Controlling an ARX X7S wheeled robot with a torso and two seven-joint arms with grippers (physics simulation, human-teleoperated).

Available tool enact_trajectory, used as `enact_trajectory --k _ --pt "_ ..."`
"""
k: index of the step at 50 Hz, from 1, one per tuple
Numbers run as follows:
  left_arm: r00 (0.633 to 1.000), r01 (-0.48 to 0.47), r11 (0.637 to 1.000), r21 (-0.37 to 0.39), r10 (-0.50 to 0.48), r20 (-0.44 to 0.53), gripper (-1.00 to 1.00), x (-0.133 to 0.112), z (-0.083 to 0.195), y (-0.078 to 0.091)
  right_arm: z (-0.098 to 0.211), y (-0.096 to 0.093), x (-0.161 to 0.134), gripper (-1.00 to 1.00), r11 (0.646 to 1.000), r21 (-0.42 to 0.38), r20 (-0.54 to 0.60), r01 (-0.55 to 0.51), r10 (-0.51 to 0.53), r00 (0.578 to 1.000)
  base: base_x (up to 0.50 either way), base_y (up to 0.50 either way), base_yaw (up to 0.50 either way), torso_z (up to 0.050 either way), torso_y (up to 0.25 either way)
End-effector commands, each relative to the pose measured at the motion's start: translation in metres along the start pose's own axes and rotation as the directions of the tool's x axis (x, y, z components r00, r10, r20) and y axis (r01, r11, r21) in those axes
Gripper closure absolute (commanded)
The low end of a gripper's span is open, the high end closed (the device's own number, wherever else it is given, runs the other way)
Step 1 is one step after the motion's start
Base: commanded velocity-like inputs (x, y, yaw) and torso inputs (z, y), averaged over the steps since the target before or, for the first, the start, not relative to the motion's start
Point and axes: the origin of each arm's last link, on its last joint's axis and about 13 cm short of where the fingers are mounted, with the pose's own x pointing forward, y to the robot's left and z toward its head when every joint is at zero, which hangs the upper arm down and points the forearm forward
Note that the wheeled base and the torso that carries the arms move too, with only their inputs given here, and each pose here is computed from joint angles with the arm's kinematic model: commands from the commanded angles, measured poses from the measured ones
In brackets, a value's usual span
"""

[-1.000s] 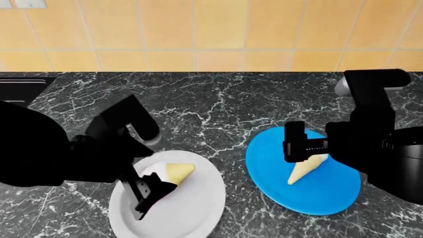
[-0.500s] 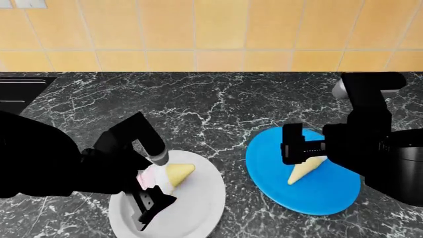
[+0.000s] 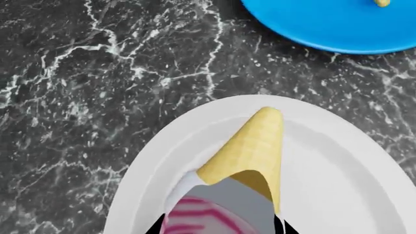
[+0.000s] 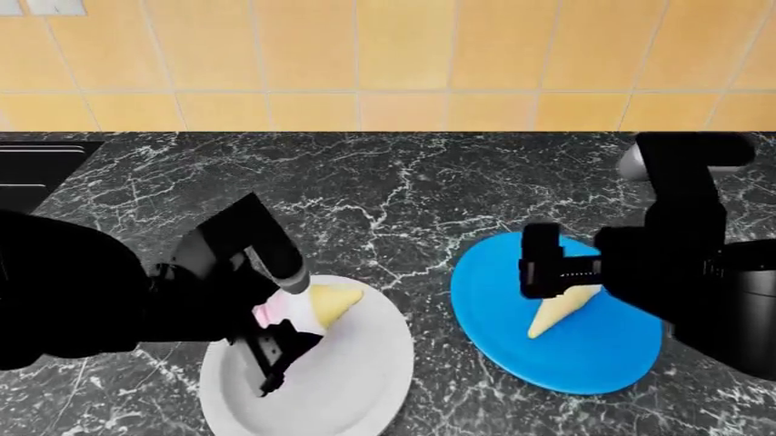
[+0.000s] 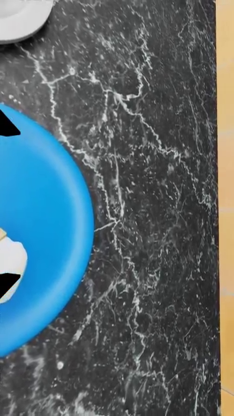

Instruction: Move the dessert items from the plate to the tray.

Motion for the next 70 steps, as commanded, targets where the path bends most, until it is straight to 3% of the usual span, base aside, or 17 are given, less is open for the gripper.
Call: enact_trajectory --k 1,7,23,29,43,55,61,70 --pt "0.982 -0.125 0.992 0.034 0.119 0.147 1.0 -0.005 0.014 -0.001 0.002 -0.005 -0.011 -1.0 0.999 0.038 0.032 0.012 -0.013 0.999 0.0 0.0 0.0 0.0 0.0" --pt "0.941 -0.245 0.97 0.001 0.237 0.243 1.0 -0.004 0.029 -0.004 0.0 -0.005 -0.019 -1.0 0.997 0.061 0.047 0.048 -0.051 0.998 0.0 0.0 0.0 0.0 0.0" --pt "0.882 -0.346 0.938 0.0 0.325 0.34 1.0 -0.009 0.046 -0.004 -0.001 0.008 -0.028 -1.0 0.953 0.236 -0.005 0.19 -0.195 0.981 0.0 0.0 0.0 0.0 0.0" --pt "0.863 -0.368 0.93 0.003 0.34 0.374 1.0 -0.011 0.05 -0.006 -0.009 0.015 -0.029 -1.0 0.933 0.294 -0.098 0.206 -0.185 0.978 0.0 0.0 0.0 0.0 0.0" --pt "0.844 -0.39 0.921 -0.002 0.358 0.399 1.0 -0.008 0.05 -0.003 -0.013 0.024 -0.038 -1.0 0.924 0.32 -0.174 0.209 -0.159 0.972 0.0 0.0 0.0 0.0 0.001" --pt "0.85 -0.391 0.92 0.032 0.348 0.396 1.0 -0.008 0.047 -0.008 0.002 0.023 -0.017 -1.0 0.904 0.363 -0.119 0.224 -0.194 0.974 0.0 0.0 0.0 0.0 0.0" --pt "0.816 -0.404 0.914 0.042 0.339 0.468 1.0 -0.014 0.054 -0.009 0.002 0.015 0.008 -1.0 0.884 0.379 -0.15 0.274 -0.234 0.961 0.0 0.0 0.0 0.0 0.0" --pt "0.765 -0.42 0.905 0.062 0.316 0.561 1.0 -0.019 0.062 -0.009 -0.004 0.011 0.021 -1.0 0.877 0.371 -0.179 0.306 -0.255 0.95 0.0 0.0 0.0 0.0 0.0"
